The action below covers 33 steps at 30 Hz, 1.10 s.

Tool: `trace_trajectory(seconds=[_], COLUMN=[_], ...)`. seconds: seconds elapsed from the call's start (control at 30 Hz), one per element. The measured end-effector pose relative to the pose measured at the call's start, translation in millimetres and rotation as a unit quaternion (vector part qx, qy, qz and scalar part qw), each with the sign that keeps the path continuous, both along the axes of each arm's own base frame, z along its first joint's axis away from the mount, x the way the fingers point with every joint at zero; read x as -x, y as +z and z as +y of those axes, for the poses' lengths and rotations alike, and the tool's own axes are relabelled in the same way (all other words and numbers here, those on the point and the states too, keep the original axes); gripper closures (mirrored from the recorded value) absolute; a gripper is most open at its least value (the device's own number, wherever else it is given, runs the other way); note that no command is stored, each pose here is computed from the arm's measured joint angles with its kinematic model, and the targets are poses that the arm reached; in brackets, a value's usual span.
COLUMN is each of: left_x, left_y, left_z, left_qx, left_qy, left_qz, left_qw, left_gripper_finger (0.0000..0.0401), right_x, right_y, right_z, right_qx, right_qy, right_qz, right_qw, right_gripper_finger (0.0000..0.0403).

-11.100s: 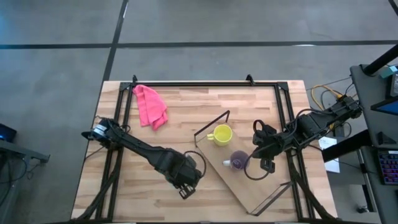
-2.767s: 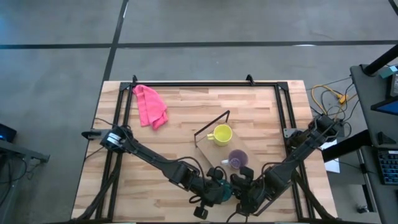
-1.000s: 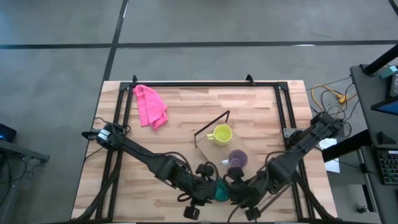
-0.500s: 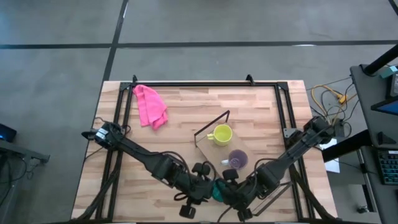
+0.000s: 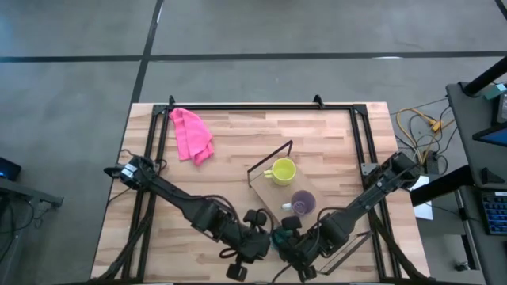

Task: Stack small to large cups/mugs on shelf
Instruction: Put the blue glass on the shelf

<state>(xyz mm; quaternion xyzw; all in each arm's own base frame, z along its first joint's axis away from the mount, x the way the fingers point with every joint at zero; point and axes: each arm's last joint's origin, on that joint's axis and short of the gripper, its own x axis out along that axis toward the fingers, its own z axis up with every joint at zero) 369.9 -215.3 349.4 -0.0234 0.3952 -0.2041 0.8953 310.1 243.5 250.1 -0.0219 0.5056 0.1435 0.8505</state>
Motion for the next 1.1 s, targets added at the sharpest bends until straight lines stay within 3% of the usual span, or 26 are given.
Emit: trace_trajectory(seconds=[0.1,0.27,0.37,0.7,1.1], left_x=[0.9,2.0,2.3,3.0,3.6], left_y=[0.0,0.0,0.0,0.0,0.0], left_z=[-1.5,-3.4,-3.9,-5.0,-6.1], left_qx=[0.0,0.0,0.0,0.014,0.015], left_qy=[-0.002,-0.005,-0.005,0.01,0.009], left_qz=[0.0,0.0,0.0,0.009,0.01], left_qw=[1.0,1.0,1.0,1.0,1.0], left_gripper_finger=[0.0354,0.0354,0.0354,0.0354,0.0354], right_x=[0.3,3.6,7.5,27.2,52.5], right_y=[2.4,19.7,44.7,98.5,107.4], right_z=[-0.6,-1.9,-3.3,-17.3,-25.8], right_qx=[-0.003,-0.05,-0.072,-0.03,0.015], right_qy=[-0.012,-0.056,-0.071,-0.097,-0.173], right_qz=[-0.004,-0.002,-0.012,0.044,0.131], right_qw=[1.0,0.997,0.995,0.994,0.976], right_gripper_finger=[0.0384,0.039,0.039,0.0391,0.0391])
